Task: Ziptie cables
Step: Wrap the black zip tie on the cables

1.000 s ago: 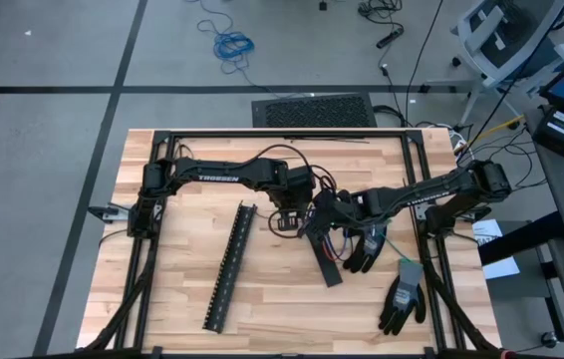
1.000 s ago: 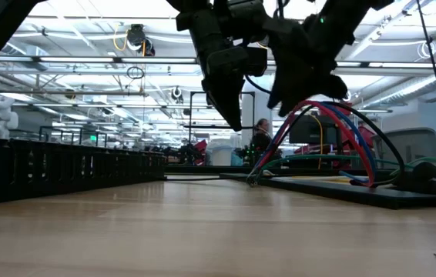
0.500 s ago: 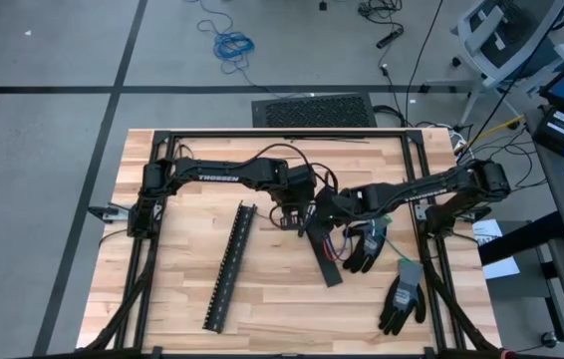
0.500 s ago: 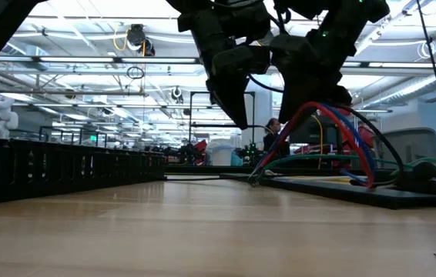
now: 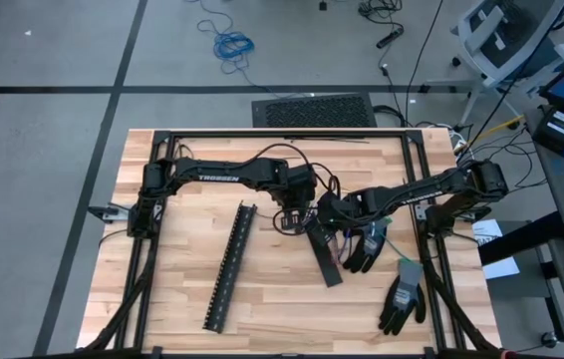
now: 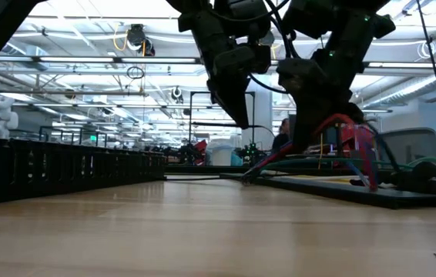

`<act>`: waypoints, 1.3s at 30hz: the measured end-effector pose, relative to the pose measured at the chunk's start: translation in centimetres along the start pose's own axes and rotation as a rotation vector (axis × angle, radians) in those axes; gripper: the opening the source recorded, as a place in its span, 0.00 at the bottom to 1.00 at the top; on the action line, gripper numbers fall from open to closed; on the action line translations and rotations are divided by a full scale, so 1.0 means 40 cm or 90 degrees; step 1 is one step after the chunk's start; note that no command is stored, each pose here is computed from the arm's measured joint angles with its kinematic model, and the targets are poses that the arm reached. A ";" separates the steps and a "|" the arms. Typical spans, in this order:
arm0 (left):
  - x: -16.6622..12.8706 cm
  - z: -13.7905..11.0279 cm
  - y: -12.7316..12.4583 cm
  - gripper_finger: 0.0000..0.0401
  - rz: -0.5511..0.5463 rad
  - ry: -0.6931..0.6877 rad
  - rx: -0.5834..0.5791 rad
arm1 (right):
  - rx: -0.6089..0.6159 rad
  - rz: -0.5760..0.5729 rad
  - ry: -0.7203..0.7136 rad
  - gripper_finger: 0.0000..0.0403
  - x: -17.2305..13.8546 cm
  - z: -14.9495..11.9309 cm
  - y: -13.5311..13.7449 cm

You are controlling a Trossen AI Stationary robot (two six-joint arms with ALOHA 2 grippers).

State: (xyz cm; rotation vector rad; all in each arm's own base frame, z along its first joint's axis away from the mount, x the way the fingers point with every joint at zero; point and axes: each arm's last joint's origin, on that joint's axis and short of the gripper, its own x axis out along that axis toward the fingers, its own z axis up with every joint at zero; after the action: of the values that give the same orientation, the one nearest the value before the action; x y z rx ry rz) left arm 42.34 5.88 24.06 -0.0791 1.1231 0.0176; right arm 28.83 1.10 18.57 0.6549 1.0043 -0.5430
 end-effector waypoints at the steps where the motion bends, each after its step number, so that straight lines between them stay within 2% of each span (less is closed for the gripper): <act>1: 0.000 0.001 0.000 0.00 0.000 -0.002 0.000 | -0.003 -0.002 0.001 0.10 0.000 0.000 -0.001; 3: 0.000 0.004 0.000 0.00 0.000 -0.010 0.001 | -0.013 -0.002 0.000 0.04 0.000 0.000 -0.001; 10: 0.000 0.008 0.000 0.00 0.001 -0.020 0.003 | -0.013 0.003 0.004 0.01 0.000 -0.001 0.000; 14: -0.010 0.010 0.003 0.05 0.002 -0.030 0.007 | -0.017 0.015 0.018 0.01 0.000 -0.003 0.002; 20: -0.062 0.015 0.013 0.18 0.007 -0.065 0.003 | -0.023 0.044 0.025 0.00 0.000 -0.001 0.009; 25: -0.102 0.014 0.038 0.26 0.042 -0.083 -0.010 | -0.032 0.076 0.036 0.00 -0.001 0.000 0.016; 30: -0.128 0.002 0.064 0.28 0.052 -0.072 -0.025 | -0.033 0.102 0.046 0.00 -0.001 0.001 0.021; 36: -0.202 -0.040 0.071 0.29 0.047 -0.017 -0.010 | -0.041 0.118 0.058 0.00 -0.002 0.001 0.023; 39: -0.229 -0.057 0.062 0.29 0.026 -0.039 -0.008 | -0.044 0.123 0.053 0.00 -0.002 0.003 0.024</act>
State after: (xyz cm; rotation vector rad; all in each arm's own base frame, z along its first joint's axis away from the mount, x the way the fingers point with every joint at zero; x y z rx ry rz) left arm 36.19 8.42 31.21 -0.0665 1.0629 0.0629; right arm 29.53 1.67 18.92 0.7084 1.0209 -0.3130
